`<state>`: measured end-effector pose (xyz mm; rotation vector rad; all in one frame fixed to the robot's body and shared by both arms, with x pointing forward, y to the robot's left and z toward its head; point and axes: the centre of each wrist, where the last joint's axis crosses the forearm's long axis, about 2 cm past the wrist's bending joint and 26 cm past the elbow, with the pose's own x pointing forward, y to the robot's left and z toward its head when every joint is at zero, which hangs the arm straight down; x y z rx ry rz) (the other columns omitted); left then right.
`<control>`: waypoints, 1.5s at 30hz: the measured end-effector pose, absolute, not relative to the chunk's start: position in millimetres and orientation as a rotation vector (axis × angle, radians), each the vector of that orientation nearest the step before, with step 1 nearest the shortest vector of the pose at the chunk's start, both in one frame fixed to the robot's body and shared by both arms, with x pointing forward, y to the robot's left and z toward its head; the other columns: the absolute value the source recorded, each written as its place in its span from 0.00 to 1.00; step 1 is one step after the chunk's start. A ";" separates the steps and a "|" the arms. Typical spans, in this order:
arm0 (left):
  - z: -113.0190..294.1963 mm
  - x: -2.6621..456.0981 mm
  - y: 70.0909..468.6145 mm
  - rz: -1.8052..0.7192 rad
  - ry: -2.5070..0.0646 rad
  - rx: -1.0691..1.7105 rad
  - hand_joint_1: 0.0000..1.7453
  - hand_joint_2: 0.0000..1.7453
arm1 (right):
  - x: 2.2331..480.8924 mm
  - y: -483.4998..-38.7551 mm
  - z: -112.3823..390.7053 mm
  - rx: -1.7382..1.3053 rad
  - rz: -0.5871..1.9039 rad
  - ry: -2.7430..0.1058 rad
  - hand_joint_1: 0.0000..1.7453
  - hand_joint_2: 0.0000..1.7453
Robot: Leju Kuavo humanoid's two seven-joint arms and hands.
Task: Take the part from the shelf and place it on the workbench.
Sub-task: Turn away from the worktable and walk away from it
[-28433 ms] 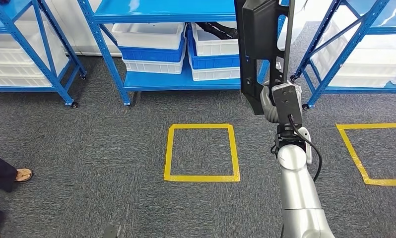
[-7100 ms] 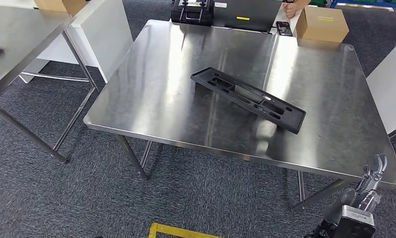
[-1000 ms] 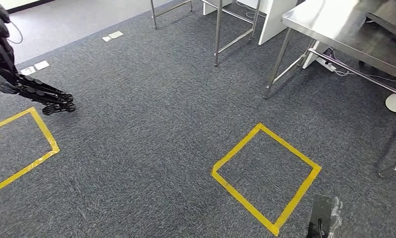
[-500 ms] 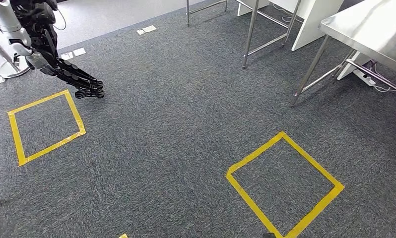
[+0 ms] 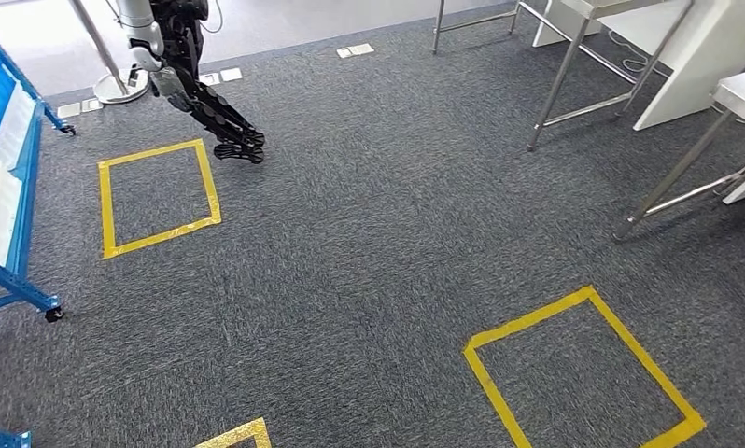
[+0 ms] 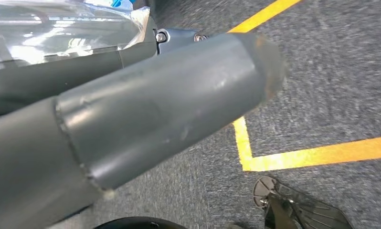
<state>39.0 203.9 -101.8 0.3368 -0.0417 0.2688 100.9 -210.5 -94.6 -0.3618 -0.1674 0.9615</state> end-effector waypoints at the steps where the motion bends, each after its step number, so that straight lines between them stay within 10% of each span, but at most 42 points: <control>1: -101.6 39.6 202.7 0.272 -0.036 0.336 0.00 0.00 | 104.3 -206.5 -93.2 -0.361 1.011 -0.179 0.00 0.00; 45: -101.5 47.6 203.5 -0.013 -0.044 0.287 0.00 0.00 | 68.1 -189.0 -97.0 -0.359 1.007 -0.158 0.00 0.00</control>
